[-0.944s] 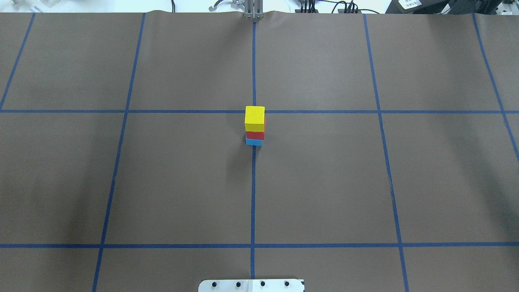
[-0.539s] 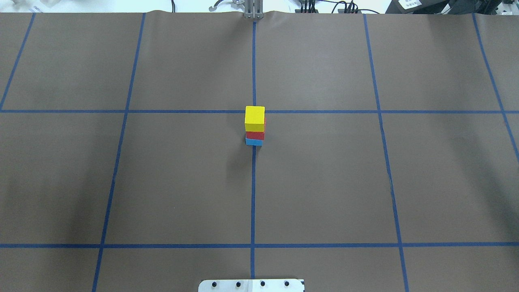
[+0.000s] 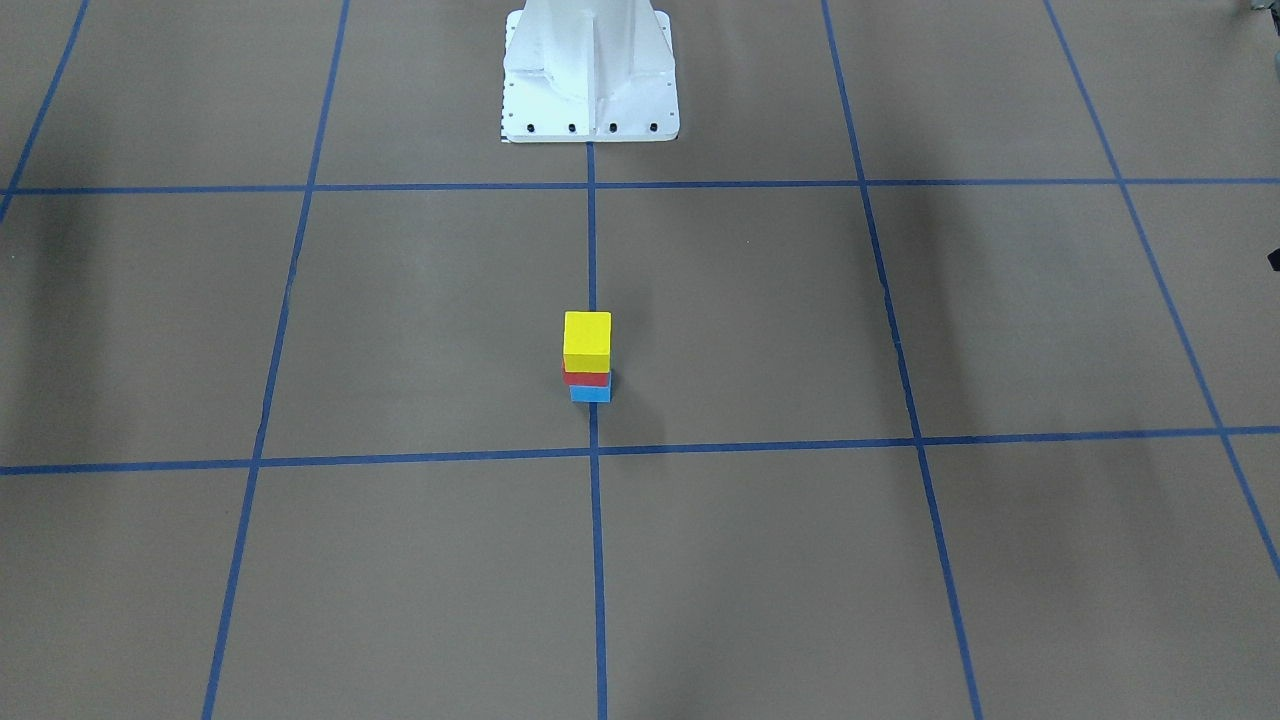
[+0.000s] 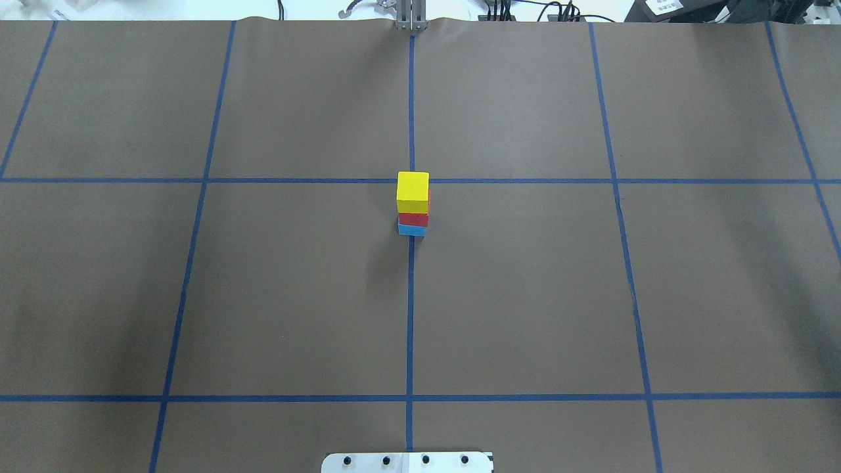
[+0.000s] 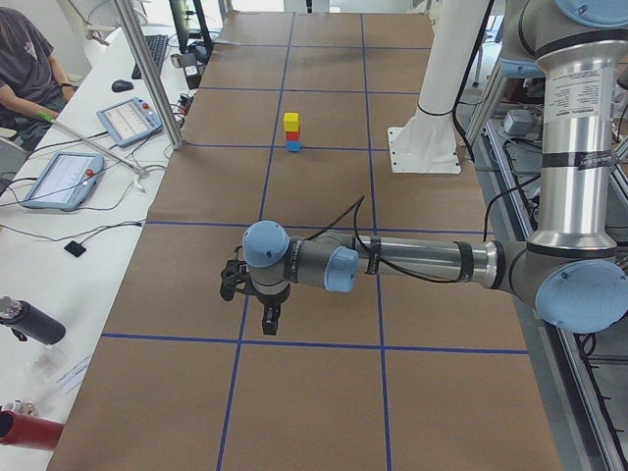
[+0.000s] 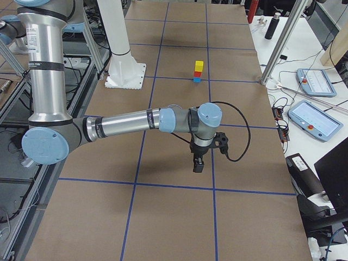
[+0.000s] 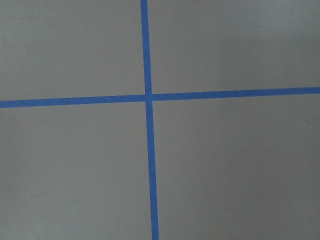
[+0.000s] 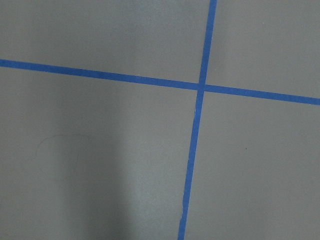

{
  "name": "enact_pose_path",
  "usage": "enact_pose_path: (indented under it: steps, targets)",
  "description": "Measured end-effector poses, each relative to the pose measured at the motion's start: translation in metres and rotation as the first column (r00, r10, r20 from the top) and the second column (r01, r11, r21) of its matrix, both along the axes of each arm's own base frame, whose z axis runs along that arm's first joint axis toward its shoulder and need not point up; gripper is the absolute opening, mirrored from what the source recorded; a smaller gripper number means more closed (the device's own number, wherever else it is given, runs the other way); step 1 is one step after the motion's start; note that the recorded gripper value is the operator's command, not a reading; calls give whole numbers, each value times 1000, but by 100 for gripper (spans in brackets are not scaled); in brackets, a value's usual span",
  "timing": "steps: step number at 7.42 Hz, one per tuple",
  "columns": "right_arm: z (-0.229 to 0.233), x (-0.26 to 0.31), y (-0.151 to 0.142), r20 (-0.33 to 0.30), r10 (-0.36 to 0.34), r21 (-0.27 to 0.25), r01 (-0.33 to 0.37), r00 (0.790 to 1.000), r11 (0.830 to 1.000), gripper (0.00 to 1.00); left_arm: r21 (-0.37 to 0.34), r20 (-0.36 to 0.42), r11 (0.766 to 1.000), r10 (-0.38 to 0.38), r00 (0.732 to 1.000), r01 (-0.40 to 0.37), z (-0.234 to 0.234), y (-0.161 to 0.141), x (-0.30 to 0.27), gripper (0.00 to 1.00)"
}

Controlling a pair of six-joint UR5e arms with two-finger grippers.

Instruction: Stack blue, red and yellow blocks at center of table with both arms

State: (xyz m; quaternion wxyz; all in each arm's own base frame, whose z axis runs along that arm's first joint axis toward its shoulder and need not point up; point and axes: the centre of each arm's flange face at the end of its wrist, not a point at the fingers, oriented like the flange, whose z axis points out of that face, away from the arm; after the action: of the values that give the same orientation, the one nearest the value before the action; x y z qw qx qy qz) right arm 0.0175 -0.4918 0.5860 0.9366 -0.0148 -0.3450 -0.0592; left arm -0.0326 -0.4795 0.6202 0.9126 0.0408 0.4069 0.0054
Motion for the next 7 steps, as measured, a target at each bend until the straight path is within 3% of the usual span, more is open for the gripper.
enact_pose_path:
  steps: [7]
  targets:
    - [5,-1,0,0,1,-12,-1,1000,1000,100,7,58,999,-32,998,31,3,2,-14,100]
